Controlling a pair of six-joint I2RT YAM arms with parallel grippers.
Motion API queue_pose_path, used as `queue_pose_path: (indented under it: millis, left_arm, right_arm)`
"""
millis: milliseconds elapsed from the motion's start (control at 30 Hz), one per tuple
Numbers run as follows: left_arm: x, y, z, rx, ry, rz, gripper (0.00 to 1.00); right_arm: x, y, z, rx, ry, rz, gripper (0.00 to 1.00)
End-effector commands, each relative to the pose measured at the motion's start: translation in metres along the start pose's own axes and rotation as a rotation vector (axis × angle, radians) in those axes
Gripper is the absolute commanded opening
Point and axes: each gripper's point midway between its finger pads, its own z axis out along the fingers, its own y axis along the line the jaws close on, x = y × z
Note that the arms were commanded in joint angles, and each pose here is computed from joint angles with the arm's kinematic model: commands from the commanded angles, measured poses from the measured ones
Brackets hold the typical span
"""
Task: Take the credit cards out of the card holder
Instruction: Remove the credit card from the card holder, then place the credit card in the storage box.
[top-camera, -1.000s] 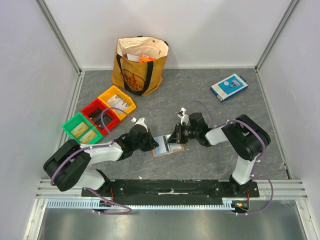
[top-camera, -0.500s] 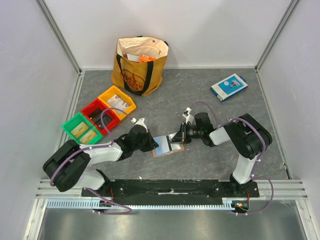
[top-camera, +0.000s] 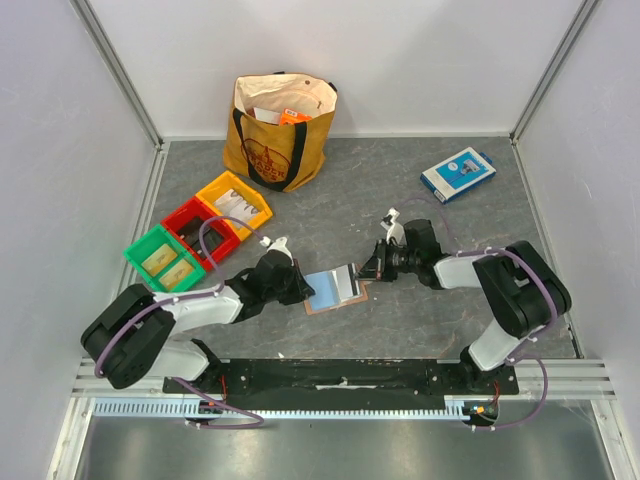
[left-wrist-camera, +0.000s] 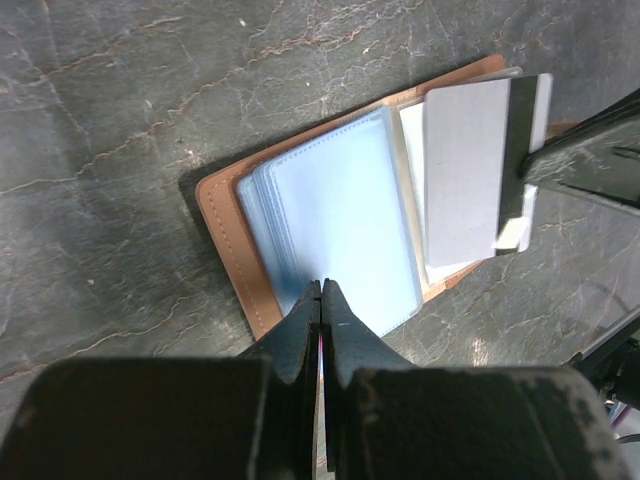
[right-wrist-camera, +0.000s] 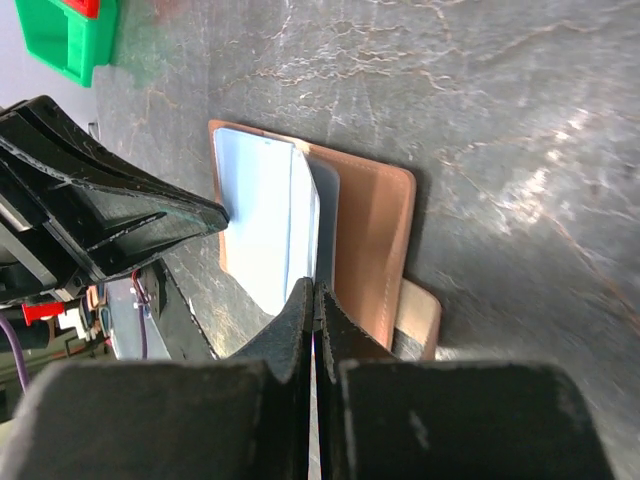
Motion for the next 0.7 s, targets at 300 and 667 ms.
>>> queue_pose_path:
  millis: [300,667]
  left_arm:
    - [-0.036,-0.027,-0.03,0.004,-0.129,0.231,0.4]
    - [-0.047,-0.128,-0.08,0.241,-0.382,0.825,0.93]
  right_arm:
    - [-0.021,0.024,-0.044,0.027,-0.122,-0.032,0.0]
    - [-0.033,0.068,-0.075,-0.047,-0.224,-0.007,0.0]
